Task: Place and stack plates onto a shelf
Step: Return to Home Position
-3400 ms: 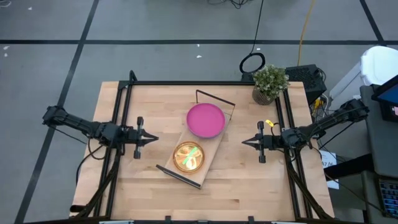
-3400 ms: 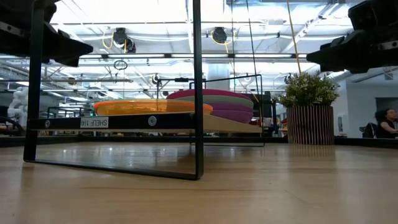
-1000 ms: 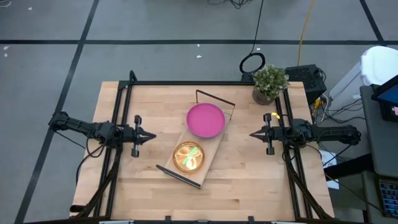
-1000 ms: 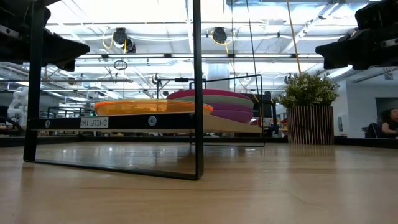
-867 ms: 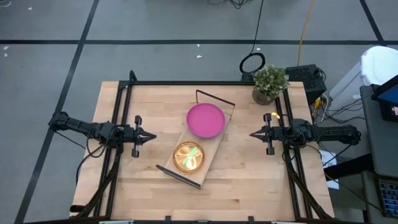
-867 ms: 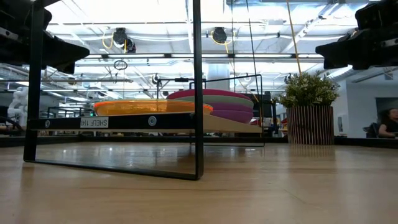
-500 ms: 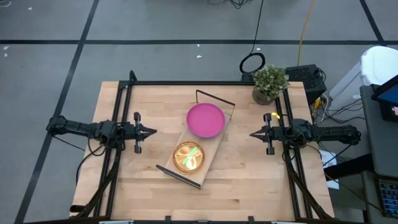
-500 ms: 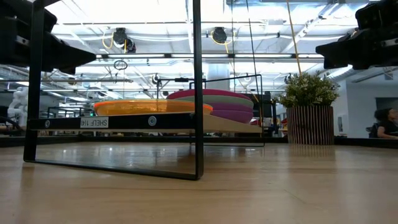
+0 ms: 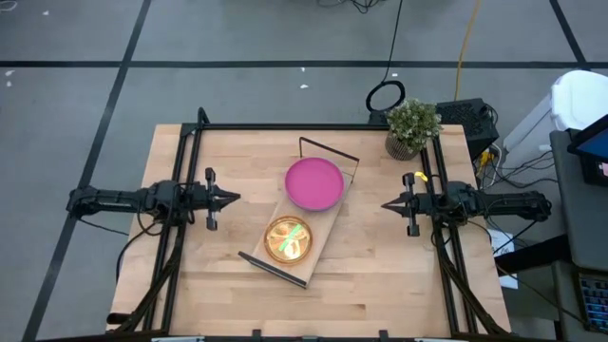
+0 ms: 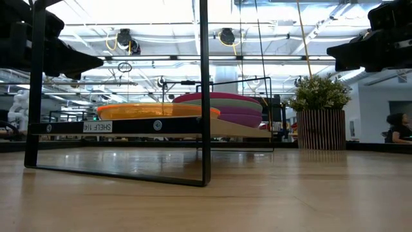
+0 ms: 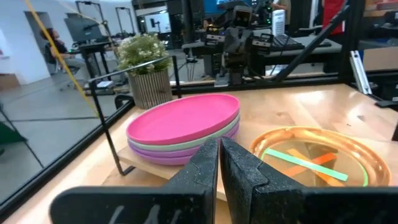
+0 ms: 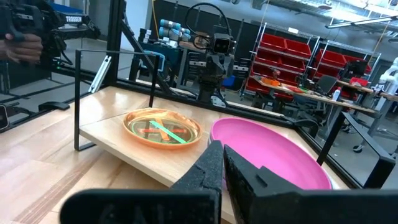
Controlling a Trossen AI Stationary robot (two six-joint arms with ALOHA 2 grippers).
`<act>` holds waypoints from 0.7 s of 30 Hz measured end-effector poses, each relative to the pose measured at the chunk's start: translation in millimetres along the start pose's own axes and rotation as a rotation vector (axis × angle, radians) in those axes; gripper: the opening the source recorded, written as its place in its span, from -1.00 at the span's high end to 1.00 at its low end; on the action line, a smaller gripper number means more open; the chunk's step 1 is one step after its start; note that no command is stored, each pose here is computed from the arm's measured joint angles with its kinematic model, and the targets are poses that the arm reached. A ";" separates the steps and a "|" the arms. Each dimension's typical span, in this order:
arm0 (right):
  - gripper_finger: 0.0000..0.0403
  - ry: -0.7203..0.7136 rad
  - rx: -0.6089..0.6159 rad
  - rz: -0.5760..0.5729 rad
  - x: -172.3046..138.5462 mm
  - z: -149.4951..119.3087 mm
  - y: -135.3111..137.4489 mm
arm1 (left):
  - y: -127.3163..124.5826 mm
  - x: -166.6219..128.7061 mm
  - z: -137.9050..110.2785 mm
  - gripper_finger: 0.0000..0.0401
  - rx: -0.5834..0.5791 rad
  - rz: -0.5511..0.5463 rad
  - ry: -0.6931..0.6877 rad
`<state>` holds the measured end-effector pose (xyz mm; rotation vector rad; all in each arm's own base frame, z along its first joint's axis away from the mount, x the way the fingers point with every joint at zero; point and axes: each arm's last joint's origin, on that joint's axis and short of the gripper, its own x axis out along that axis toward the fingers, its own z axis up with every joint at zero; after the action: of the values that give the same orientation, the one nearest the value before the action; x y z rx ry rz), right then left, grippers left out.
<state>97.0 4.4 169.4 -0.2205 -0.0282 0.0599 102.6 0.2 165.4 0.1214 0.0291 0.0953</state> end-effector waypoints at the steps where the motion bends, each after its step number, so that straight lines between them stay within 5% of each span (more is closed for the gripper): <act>1: 1.00 0.000 0.000 0.000 0.0 0.0 0.0 | 0.3 0.0 -0.3 0.88 -0.009 0.003 0.004; 21: 1.00 -0.001 0.000 0.000 0.0 0.1 0.0 | 1.8 0.0 -1.5 0.88 0.005 0.056 0.021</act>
<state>97.0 4.4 169.4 -0.2207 -0.0289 0.0599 102.3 2.1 164.2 0.1258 0.0468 0.1528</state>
